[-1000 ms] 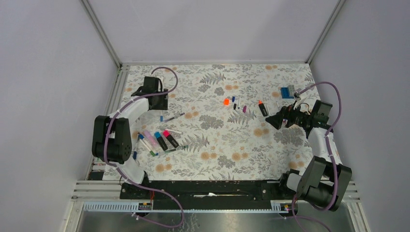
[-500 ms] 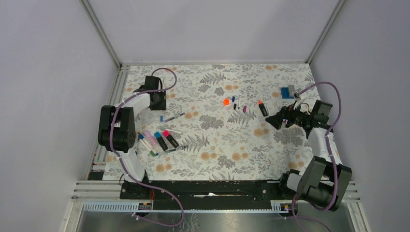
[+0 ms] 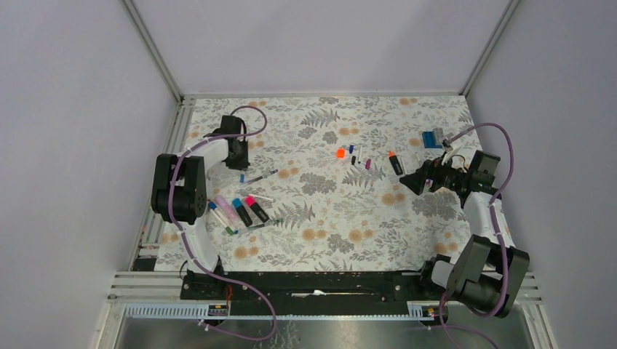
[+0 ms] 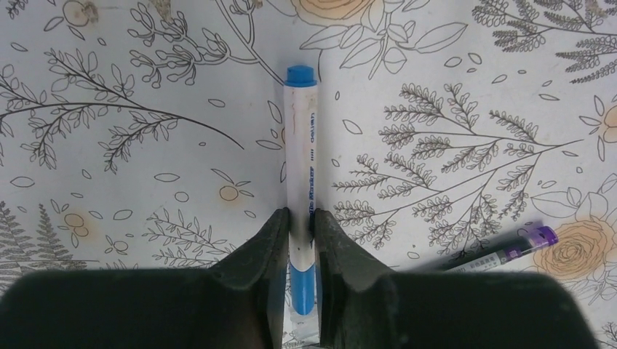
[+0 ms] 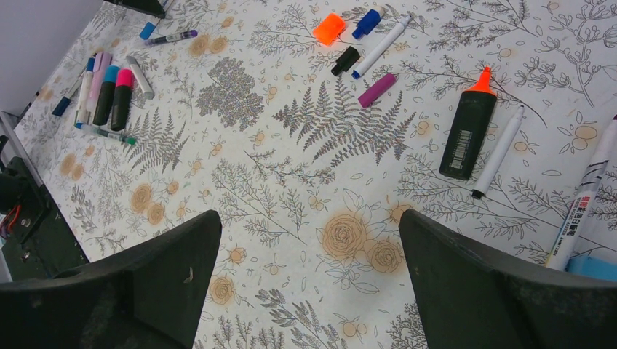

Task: Open the pen caps
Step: Pick up the pen from the center of the board.

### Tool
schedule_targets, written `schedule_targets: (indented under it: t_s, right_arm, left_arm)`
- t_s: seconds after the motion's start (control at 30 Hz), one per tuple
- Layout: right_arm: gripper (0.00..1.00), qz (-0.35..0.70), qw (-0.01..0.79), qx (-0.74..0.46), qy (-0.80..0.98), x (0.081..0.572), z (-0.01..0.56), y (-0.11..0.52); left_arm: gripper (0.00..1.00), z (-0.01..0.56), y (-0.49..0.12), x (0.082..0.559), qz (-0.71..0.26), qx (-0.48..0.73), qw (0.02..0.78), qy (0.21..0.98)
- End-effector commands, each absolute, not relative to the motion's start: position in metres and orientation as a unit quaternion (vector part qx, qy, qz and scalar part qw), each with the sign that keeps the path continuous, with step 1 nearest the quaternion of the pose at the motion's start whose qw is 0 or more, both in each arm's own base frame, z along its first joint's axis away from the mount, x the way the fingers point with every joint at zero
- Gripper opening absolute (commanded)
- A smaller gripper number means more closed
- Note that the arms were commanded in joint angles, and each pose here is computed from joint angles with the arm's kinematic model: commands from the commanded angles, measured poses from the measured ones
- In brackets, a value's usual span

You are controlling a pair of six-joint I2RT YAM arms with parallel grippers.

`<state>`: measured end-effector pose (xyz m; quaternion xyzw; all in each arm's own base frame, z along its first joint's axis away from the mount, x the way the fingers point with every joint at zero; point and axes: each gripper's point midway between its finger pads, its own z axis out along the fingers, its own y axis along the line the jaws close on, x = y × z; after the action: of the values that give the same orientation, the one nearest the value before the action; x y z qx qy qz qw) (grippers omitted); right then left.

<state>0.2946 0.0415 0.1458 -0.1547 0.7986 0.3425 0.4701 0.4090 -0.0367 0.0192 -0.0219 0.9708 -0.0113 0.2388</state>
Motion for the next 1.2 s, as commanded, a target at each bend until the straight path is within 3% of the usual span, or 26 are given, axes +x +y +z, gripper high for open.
schedule_targets:
  t_s: [0.0,0.17,0.3,0.47,0.73,0.9,1.17]
  right_arm:
    - [1.00,0.349,0.480,-0.171,0.787,0.295,0.156,0.043]
    - [1.00,0.355,0.479,-0.178,0.783,0.292,0.157,0.046]
    - [1.00,0.371,0.479,-0.194,0.771,0.285,0.159,0.052]
    - [1.00,0.380,0.483,-0.235,0.753,0.273,0.160,0.060]
    - [1.00,0.403,0.512,-0.325,0.686,0.248,0.179,0.079]
    - [1.00,0.412,0.507,-0.331,0.681,0.246,0.199,0.085]
    - [1.00,0.508,0.433,-0.173,0.724,0.268,0.242,0.104]
  left_arm:
    - [0.12,0.020,-0.028,0.419,0.009,-0.028,0.240,0.970]
    - [0.00,0.035,-0.032,0.437,0.000,-0.019,0.263,0.965]
    - [0.00,0.071,-0.041,0.458,-0.024,-0.004,0.306,0.952]
    - [0.00,0.129,-0.089,0.459,-0.157,0.021,0.352,0.923]
    - [0.00,0.209,-0.246,0.372,-0.492,0.105,0.340,0.795]
    - [0.00,0.235,-0.330,0.315,-0.573,0.154,0.352,0.724]
    - [0.00,0.248,-0.410,0.278,-0.588,0.178,0.392,0.685]
